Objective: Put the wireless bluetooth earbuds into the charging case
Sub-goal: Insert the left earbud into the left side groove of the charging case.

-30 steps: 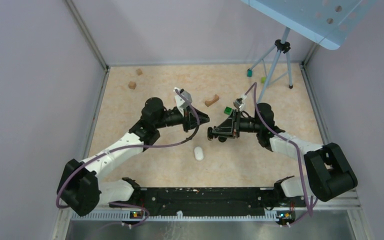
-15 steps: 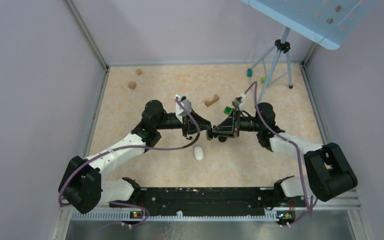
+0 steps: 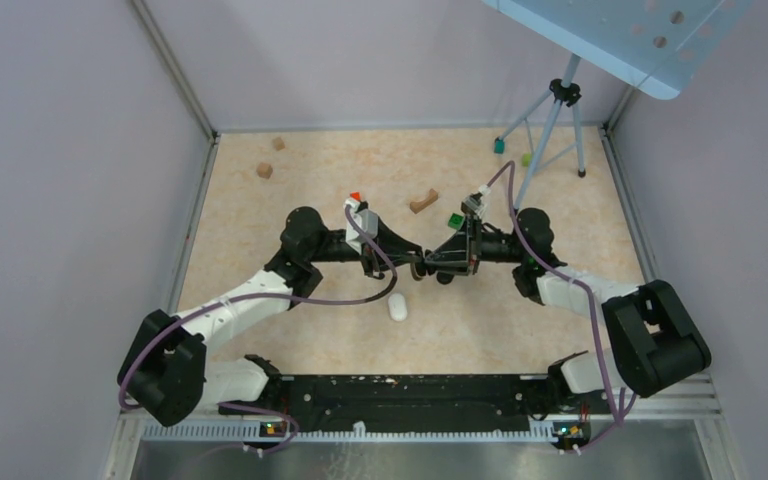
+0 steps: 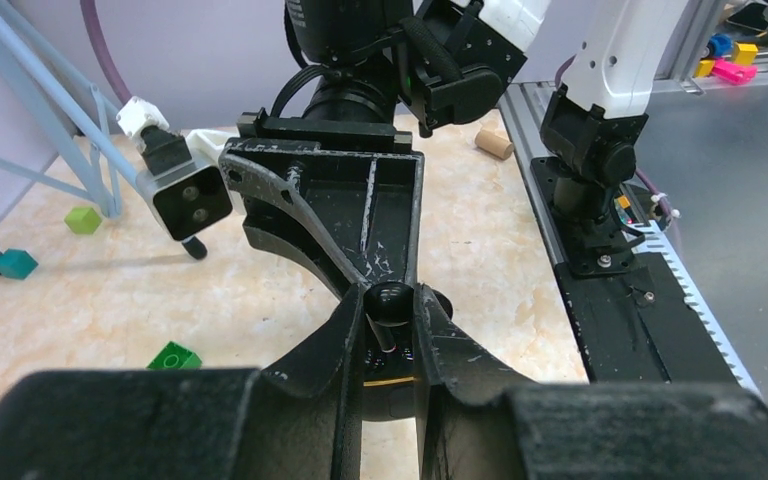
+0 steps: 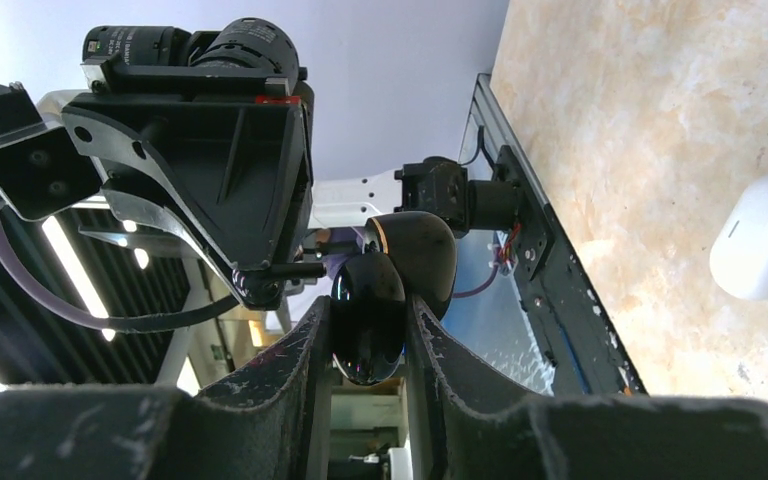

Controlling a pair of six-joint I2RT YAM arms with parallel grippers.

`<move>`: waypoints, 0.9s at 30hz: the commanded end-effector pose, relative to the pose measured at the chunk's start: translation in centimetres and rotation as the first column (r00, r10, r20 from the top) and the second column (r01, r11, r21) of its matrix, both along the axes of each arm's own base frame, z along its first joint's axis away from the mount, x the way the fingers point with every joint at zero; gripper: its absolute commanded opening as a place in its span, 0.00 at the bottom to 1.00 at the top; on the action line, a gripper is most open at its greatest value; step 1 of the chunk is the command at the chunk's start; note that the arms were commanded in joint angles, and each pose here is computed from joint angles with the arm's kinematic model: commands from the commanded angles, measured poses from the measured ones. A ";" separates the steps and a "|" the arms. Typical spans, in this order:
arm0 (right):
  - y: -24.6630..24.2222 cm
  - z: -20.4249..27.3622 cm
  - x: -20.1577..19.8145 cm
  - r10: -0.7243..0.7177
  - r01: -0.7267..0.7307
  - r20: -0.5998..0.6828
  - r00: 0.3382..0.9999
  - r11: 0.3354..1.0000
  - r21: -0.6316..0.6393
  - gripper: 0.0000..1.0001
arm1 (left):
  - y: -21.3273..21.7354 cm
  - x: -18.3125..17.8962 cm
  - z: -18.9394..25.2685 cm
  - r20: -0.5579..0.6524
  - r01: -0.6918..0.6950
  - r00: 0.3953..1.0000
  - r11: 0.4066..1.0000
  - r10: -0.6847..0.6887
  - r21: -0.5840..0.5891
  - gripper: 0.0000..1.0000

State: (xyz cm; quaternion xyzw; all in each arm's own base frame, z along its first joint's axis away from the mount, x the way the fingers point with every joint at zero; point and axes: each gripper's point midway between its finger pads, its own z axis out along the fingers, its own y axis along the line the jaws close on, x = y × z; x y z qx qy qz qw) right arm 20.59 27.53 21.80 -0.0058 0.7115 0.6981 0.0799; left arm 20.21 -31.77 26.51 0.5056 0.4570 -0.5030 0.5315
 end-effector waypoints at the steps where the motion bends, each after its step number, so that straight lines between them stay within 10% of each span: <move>1: 0.3 1.6 -1.0 0.035 -0.037 0.063 0.997 0.999 0.039 0.00 | -0.2 -0.4 0.8 0.090 0.051 0.995 0.998 -0.048 -0.027 0.00; 27: 0.2 2.4 -2.3 0.043 -0.049 0.064 0.997 0.994 0.093 0.00 | -0.7 0.3 0.1 0.103 0.056 0.993 0.998 -0.055 -0.005 0.00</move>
